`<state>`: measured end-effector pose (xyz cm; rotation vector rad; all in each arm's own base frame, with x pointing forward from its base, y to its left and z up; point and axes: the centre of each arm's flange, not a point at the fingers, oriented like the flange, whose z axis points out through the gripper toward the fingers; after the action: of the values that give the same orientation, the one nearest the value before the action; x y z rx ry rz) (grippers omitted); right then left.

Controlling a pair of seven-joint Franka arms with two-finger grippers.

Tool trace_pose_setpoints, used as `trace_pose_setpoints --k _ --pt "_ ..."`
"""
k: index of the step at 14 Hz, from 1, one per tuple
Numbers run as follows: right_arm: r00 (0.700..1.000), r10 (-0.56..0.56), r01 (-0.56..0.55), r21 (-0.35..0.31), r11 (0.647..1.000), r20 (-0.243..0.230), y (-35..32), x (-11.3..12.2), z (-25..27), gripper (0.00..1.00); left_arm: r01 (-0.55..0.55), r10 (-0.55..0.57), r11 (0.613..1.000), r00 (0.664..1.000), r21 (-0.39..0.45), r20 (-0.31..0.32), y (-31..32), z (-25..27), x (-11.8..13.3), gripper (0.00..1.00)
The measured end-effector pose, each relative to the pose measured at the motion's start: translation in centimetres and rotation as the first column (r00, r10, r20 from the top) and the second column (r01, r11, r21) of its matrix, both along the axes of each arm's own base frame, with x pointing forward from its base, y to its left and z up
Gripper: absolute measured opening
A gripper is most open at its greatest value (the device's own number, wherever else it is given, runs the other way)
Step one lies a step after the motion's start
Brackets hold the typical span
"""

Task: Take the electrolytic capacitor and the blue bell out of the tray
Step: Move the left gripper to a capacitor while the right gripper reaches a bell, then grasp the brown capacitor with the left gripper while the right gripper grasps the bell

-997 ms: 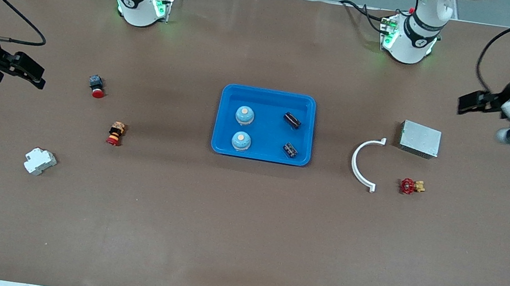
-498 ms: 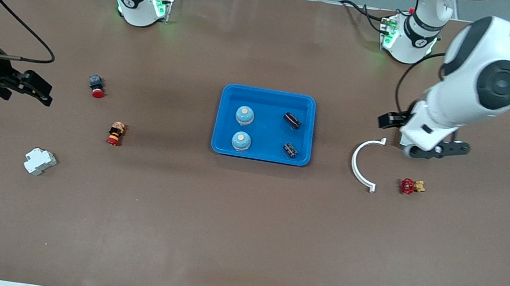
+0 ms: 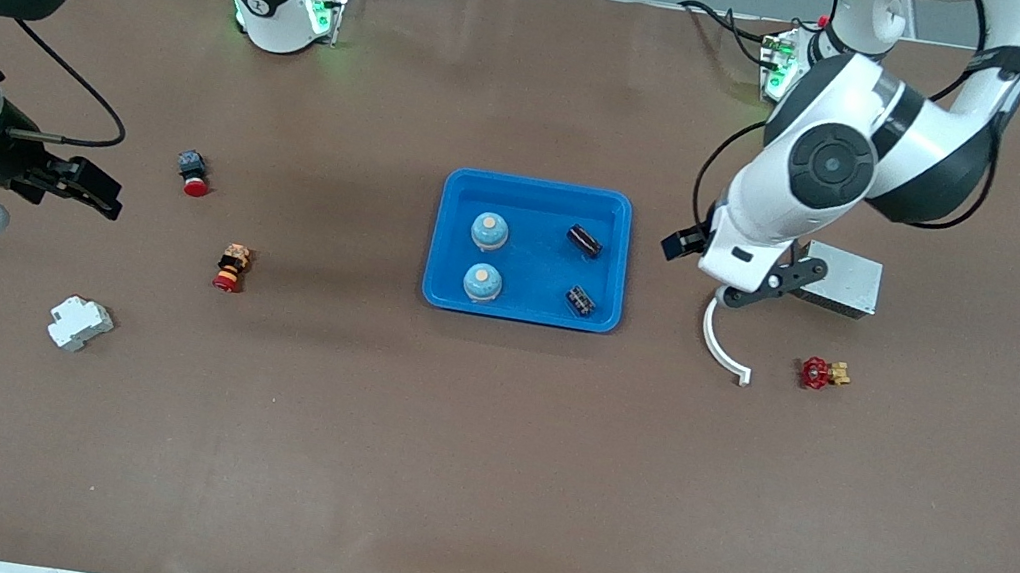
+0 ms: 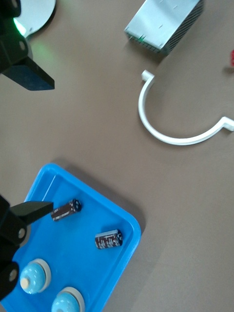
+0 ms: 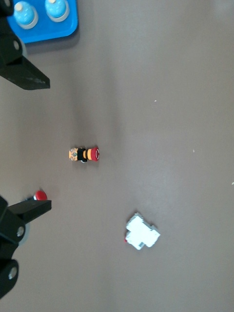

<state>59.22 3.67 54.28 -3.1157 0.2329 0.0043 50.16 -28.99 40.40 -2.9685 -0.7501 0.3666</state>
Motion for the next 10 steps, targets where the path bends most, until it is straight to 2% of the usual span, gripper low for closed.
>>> trace_pose_setpoints --k 3,5,10 --pt "0.978 -0.206 0.205 -0.008 0.979 -0.032 8.1 -1.6 -1.7 1.00 -0.064 0.065 0.998 0.998 0.013 -0.007 -3.0 -2.5 -1.5 0.97" --pt "0.956 -0.291 0.290 -0.021 0.957 -0.043 14.8 -3.6 -2.6 1.00 -0.089 0.089 0.996 0.996 0.024 -0.006 -4.5 -4.0 -2.9 0.95" --pt "0.892 -0.452 0.451 0.026 0.892 0.000 29.3 -10.1 -5.2 1.00 -0.180 0.180 0.983 0.984 0.030 0.014 -7.2 -7.0 -5.4 0.91"
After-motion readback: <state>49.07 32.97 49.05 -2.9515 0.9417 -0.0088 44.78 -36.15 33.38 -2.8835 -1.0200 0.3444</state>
